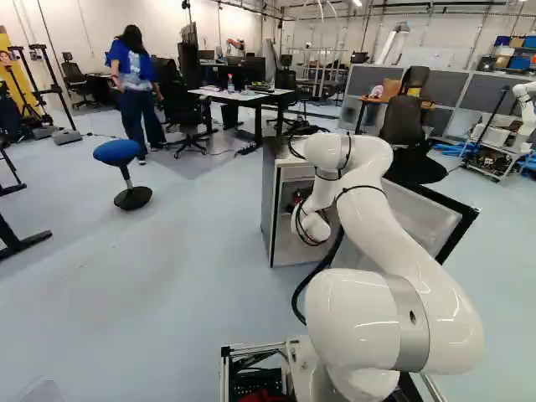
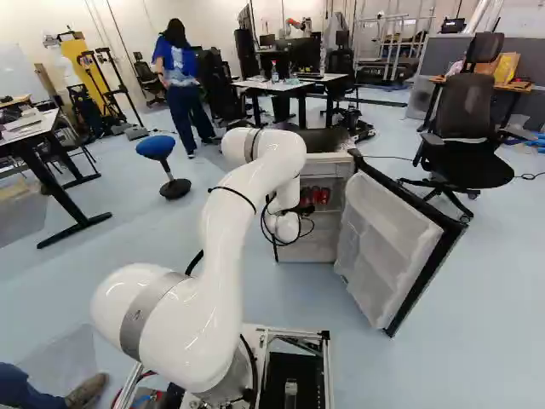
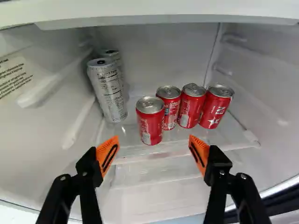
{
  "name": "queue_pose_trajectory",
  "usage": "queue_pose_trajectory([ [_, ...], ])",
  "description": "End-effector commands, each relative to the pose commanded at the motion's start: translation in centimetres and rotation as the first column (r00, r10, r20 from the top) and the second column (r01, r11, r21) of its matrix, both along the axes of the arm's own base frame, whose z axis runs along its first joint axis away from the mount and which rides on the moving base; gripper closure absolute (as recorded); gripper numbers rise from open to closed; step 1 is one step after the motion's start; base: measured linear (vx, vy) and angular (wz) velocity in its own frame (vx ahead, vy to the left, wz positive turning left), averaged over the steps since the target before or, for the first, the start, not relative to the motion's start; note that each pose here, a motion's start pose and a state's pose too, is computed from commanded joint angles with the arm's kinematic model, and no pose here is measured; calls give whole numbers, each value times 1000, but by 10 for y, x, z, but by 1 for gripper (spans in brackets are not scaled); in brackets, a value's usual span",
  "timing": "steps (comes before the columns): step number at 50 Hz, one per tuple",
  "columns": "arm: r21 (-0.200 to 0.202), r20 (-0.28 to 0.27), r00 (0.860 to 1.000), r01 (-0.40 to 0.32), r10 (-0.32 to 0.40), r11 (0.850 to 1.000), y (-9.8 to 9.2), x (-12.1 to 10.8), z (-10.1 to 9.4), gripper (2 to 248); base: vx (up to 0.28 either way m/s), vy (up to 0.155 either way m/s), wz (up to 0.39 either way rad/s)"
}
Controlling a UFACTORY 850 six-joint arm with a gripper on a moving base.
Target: Grab a drink from the fridge
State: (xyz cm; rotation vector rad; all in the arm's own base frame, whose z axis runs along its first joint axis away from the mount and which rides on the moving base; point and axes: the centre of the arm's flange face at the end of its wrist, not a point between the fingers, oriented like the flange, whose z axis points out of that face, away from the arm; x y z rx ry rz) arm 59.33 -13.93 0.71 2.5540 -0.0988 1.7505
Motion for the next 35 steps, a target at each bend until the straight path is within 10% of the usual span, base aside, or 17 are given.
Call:
queue_pose_trajectory([
  [35,-2,6,1000,-1,1,1000,0,4,-1,69,0,0,0],
])
